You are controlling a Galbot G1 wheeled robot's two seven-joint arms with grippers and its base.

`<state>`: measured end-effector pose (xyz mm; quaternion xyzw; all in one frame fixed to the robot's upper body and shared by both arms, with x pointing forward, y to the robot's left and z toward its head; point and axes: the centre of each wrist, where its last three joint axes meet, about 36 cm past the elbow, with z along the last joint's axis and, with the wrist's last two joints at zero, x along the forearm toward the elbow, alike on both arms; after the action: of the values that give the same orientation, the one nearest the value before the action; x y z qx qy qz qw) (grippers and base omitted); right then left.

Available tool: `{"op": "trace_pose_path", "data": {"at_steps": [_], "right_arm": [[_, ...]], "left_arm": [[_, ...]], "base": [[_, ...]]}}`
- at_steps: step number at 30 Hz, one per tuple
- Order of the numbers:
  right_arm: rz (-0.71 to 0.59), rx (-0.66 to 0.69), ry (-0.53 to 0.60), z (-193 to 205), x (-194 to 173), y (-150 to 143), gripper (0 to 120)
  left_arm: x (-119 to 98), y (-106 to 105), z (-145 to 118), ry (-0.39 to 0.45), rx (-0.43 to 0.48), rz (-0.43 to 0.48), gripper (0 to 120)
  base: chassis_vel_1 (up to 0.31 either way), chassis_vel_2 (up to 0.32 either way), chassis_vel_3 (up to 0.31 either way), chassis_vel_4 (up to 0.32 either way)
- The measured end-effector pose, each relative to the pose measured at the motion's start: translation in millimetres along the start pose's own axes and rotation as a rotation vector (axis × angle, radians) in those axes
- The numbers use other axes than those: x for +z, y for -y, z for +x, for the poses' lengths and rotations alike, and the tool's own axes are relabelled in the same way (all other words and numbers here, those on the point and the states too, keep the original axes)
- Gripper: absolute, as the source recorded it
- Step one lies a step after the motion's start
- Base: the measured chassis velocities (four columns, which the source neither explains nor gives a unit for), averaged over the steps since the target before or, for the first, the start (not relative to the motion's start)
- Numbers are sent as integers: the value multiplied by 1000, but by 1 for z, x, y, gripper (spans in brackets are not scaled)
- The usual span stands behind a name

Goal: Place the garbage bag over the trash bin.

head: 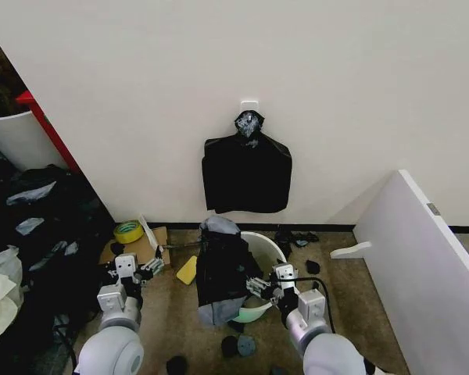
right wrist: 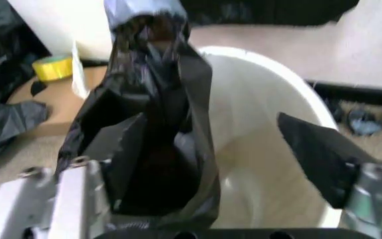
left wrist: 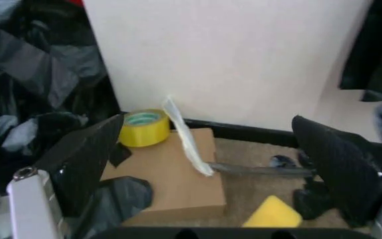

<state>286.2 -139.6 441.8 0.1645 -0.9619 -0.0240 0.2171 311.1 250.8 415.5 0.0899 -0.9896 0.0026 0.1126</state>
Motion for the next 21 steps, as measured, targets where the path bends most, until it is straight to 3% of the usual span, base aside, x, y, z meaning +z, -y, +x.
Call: {"op": "trace_pose_path", "data": {"at_steps": [9,16,21], "right_arm": [[7,18,-95,-12,-3,-1,39],[-3,66,-91,-21,2,-2,12],[-53,107,-62,-23,6,-4,0]], "left_arm": [[-3,-17,-14,15,-43,-9,100],[1,-3,-8,14,-2,1,100],[7,8,-2,8,39,-13,100]], "base": [[0,0,0,0],[0,0,0,0],[0,0,0,0]]}}
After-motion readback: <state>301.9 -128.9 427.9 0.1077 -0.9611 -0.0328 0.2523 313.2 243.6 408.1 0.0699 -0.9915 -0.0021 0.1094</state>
